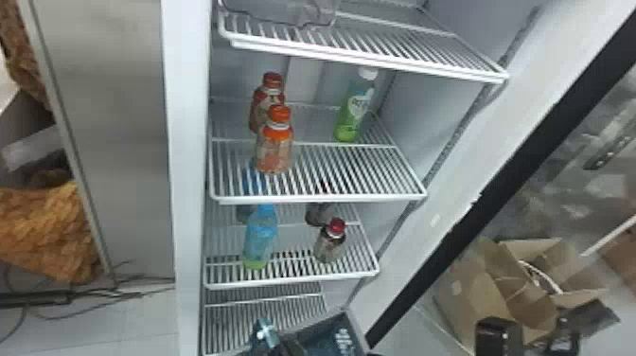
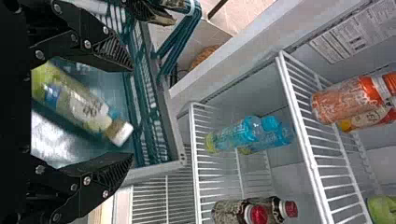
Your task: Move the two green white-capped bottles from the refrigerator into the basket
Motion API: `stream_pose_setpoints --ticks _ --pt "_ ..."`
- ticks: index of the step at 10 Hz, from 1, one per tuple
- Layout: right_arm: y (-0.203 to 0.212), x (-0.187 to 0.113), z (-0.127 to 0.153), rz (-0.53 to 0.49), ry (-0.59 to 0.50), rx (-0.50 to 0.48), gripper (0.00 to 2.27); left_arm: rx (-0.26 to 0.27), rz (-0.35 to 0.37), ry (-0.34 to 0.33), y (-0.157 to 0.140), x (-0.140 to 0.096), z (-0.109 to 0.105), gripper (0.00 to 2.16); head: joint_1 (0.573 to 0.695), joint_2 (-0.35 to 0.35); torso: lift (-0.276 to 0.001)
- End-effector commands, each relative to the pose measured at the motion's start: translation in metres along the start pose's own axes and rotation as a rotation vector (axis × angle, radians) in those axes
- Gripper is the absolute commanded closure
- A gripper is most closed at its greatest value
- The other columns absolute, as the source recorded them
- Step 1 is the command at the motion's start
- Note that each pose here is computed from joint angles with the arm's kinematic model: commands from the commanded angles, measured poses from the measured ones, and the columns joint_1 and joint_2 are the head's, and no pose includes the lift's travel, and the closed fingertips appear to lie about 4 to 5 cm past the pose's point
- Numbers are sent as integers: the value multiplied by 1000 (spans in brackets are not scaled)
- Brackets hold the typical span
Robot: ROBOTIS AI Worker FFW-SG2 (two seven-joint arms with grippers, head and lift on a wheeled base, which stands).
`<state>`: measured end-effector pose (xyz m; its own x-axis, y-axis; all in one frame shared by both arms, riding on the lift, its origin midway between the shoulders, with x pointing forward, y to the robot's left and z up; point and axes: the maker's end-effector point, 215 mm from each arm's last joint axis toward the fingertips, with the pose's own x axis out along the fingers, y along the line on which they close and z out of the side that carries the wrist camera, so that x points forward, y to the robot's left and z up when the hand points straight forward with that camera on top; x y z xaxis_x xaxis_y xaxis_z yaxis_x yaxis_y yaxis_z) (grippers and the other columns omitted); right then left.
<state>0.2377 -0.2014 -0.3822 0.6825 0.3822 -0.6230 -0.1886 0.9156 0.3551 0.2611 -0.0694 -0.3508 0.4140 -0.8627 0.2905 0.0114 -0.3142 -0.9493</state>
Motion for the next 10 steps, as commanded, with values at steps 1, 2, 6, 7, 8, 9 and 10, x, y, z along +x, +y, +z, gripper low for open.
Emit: stream_pose_setpoints --ticks 1,2,6,7,8,9,10 --pt "-2 2 6 -3 -17 -6 450 0 1 -4 0 -1 1 1214 695 -350 -4" --pt "-3 2 10 -7 -29 -14 450 0 1 -4 0 -1 1 1216 695 -350 -4" --pt "-26 -7 39 -92 -104 -81 447 1 0 -2 0 0 1 1214 695 -350 -4" --pt "-33 -9 49 -118 -127 -104 447 1 0 -2 0 0 1 1214 695 -350 -4" --pt "-38 -13 62 -147 -161 -134 447 2 -1 1 -1 1 1 1214 695 -350 -4" --pt "-43 -15 80 -175 -210 -166 447 2 -1 1 -1 1 1 1216 695 -350 -4" --pt "-49 -12 97 -186 -262 -187 447 3 -2 3 -1 1 0 1214 695 -350 -4"
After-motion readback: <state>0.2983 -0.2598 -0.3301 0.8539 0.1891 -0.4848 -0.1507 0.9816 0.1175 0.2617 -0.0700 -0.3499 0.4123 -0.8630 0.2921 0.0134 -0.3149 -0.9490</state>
